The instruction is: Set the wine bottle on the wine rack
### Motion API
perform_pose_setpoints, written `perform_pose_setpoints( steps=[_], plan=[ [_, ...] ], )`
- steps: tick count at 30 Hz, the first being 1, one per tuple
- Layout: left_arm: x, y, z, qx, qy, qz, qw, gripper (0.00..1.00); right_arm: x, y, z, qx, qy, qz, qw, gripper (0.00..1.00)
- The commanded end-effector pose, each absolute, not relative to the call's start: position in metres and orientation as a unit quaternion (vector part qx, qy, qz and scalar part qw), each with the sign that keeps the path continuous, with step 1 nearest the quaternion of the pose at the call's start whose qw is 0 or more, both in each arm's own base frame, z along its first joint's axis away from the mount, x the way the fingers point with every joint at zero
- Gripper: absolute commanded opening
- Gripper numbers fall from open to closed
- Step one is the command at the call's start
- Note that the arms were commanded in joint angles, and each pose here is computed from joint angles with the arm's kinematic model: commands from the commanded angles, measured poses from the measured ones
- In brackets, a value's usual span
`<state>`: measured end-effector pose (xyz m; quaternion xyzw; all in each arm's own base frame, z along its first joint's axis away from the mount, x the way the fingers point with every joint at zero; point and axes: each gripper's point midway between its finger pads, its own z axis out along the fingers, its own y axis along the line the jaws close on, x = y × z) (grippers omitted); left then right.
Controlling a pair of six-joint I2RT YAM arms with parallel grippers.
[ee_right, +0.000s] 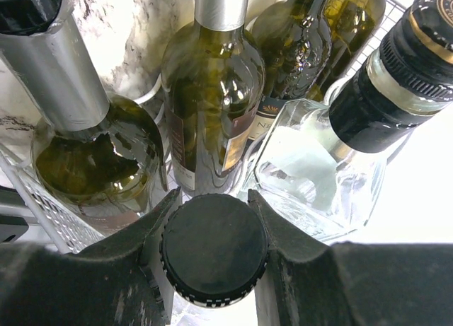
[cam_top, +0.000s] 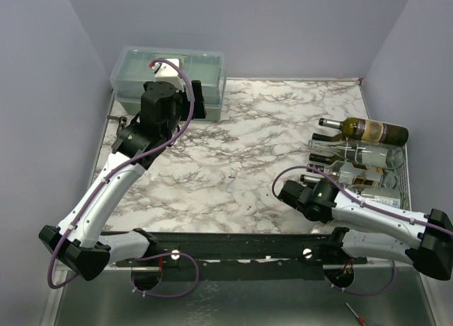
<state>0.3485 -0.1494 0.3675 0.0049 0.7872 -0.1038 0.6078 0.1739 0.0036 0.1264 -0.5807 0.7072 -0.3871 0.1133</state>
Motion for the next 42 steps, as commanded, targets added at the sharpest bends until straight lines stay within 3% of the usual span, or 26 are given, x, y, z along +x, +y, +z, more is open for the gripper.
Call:
perform_pose_setpoints(
  steps=[1,10,23,42],
  plan=[
    [0.348,-0.152,0.369,0.005,0.784,-0.109,0.611,0.99,0.167,-0.001,0.121,-0.597,0.705,-0.371,0.089,0.40],
    [0.349,-0.153,0.368,0.006,0.785,-0.108,0.610,0.99,0.160,0.002,0.114,-0.617,0.707,-0.335,0.088,0.62],
    [0.350,-0.152,0.367,0.006,0.786,-0.106,0.609,0.99,0.161,0.016,0.124,-0.639,0.701,-0.293,0.123,0.81],
    [0.351,-0.153,0.364,0.007,0.788,-0.103,0.607,0.99,0.156,0.060,0.155,-0.655,0.700,-0.163,0.234,0.88]
  ],
)
